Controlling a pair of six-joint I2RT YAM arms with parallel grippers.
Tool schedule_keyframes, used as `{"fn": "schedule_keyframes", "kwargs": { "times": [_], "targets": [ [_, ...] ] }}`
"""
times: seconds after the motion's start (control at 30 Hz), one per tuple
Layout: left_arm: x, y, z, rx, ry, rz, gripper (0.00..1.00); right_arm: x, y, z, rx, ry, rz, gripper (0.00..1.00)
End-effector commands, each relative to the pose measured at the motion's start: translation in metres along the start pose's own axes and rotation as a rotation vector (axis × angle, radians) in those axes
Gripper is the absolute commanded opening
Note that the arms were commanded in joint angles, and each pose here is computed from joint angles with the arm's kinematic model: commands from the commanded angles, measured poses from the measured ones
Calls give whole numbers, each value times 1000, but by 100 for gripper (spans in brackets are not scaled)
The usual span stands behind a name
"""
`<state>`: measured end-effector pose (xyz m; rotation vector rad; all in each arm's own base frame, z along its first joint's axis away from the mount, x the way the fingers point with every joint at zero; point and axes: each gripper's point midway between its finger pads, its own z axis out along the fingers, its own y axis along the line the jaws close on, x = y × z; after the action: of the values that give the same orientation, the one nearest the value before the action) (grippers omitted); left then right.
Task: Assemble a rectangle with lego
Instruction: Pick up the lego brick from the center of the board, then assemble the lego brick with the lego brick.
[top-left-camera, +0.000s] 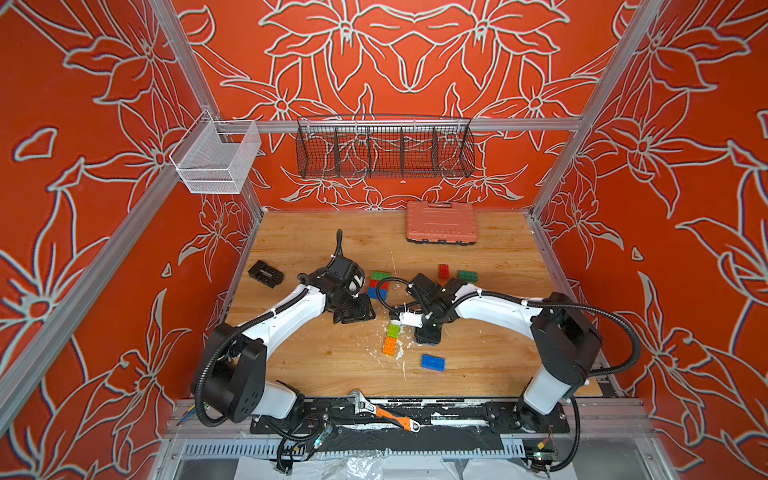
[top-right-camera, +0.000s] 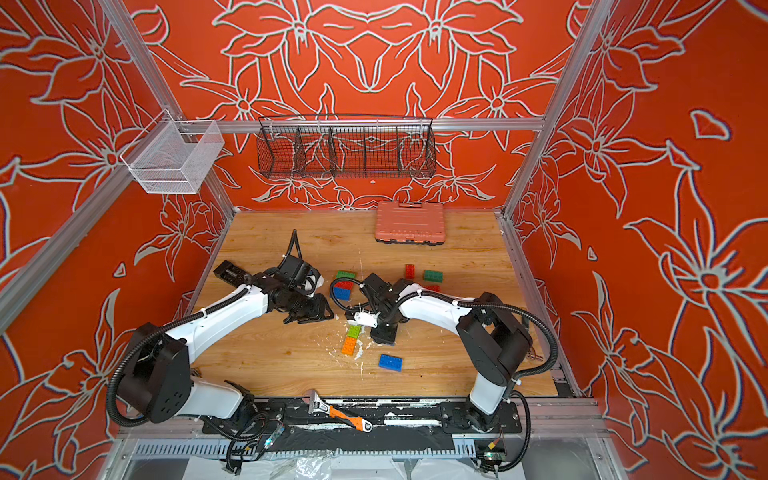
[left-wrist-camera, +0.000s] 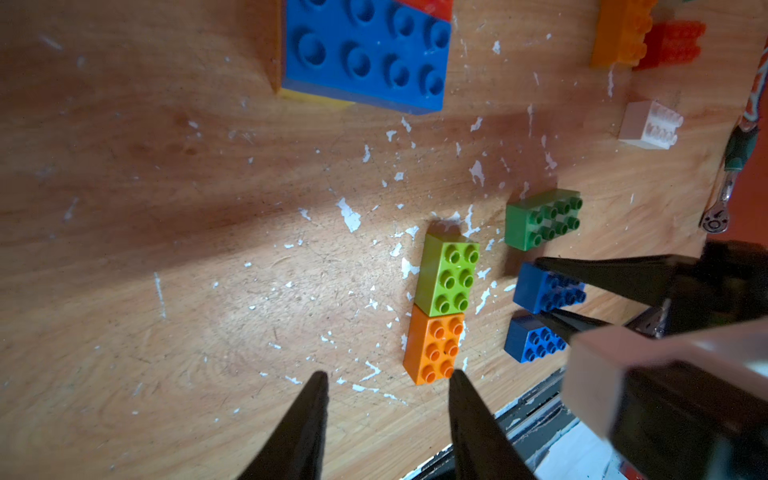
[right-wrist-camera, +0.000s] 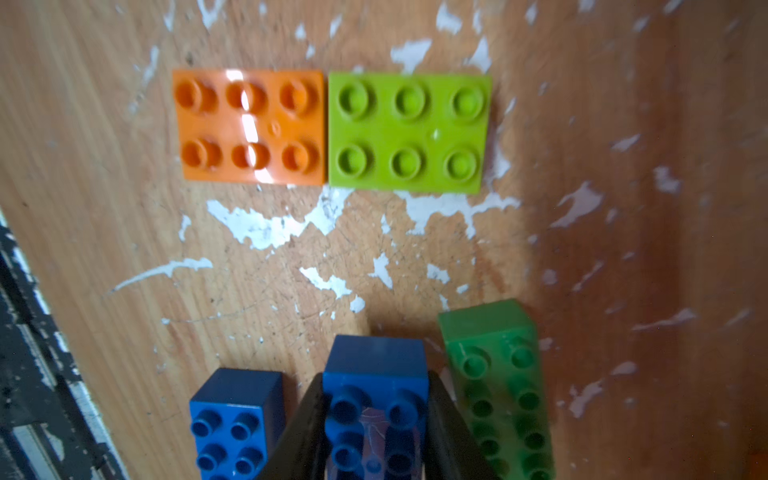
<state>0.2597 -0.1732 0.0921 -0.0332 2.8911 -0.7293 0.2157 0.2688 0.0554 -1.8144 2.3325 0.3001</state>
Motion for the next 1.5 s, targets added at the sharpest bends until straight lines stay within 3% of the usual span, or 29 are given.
{"fn": "schedule_keyframes", "kwargs": {
  "times": [0.0, 0.2, 0.37, 0.93, 1.47],
  "targets": [
    [5, 21, -6, -41, -24, -78, 46, -16, 5, -24, -20, -16, -10, 15],
    [0, 61, -24, -48, -107, -252, 46, -42, 11, -32, -25, -24, -52, 12],
    [-1, 79, -39, -46, -176, -329, 46, -59, 17, -27, -55, -52, -67, 12],
    [5, 84, -42, -45, -181, -336, 46, -78, 26, 1, -89, -8, -44, 8],
    [7, 85, -39, -42, -174, -339, 46, -72, 22, 15, -74, 47, -24, 7]
  ]
}}
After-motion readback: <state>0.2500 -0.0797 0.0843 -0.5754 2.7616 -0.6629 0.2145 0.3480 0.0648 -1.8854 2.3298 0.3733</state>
